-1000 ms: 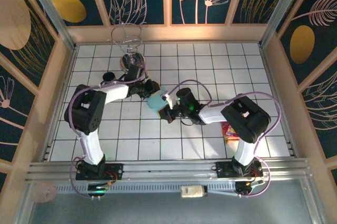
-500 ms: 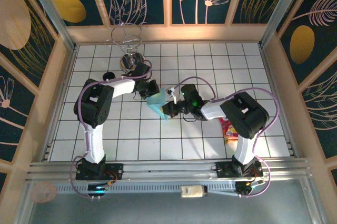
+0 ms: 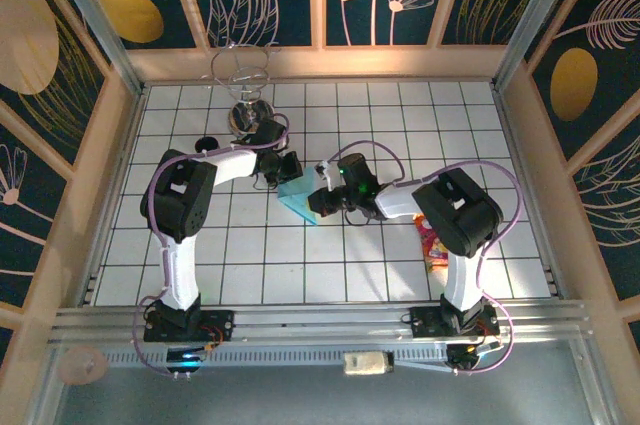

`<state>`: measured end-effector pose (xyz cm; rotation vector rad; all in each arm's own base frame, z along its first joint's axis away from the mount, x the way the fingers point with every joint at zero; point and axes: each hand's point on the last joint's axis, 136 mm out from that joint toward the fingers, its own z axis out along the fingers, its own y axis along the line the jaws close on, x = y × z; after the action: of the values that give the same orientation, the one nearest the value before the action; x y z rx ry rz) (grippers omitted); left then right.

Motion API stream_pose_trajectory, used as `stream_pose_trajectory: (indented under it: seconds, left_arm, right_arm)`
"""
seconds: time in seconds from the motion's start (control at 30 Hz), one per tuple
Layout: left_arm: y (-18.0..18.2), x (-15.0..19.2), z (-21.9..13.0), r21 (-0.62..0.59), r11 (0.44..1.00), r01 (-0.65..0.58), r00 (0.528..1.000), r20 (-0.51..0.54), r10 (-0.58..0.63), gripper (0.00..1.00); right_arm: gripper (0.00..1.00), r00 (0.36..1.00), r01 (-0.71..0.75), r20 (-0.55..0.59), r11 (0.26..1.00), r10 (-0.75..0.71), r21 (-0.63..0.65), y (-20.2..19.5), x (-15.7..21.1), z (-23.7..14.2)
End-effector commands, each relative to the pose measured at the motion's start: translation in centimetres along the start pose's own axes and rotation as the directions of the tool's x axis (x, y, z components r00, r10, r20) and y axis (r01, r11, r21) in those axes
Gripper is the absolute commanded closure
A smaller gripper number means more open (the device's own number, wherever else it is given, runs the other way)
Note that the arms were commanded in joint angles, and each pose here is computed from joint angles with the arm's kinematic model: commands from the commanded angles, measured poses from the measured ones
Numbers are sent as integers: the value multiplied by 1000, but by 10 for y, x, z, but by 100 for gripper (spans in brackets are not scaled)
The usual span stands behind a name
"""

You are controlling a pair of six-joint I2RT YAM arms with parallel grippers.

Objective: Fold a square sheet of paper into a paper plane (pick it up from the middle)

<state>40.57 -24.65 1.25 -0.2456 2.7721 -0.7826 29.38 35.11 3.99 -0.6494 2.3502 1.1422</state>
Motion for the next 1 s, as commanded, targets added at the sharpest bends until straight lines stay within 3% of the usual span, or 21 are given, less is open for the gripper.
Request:
stream_pose_trajectory:
  seconds: [0.0, 0.67, 0.97]
  left_arm:
    - [26, 25, 15, -85, 996, 15, 996, -85, -22, 90]
    - [3, 10, 3, -19, 1000, 15, 999, -42, -16, 86]
    - [-33, -16, -43, 64, 998, -2, 996, 92, -3, 74]
  right_arm:
    - [98, 999, -30, -14, 999, 31, 26, -7, 0, 3]
    - [98, 994, -89, -49, 993, 93, 80, -21, 11, 7]
    - [98, 992, -97, -67, 991, 103, 94, -24, 15, 9]
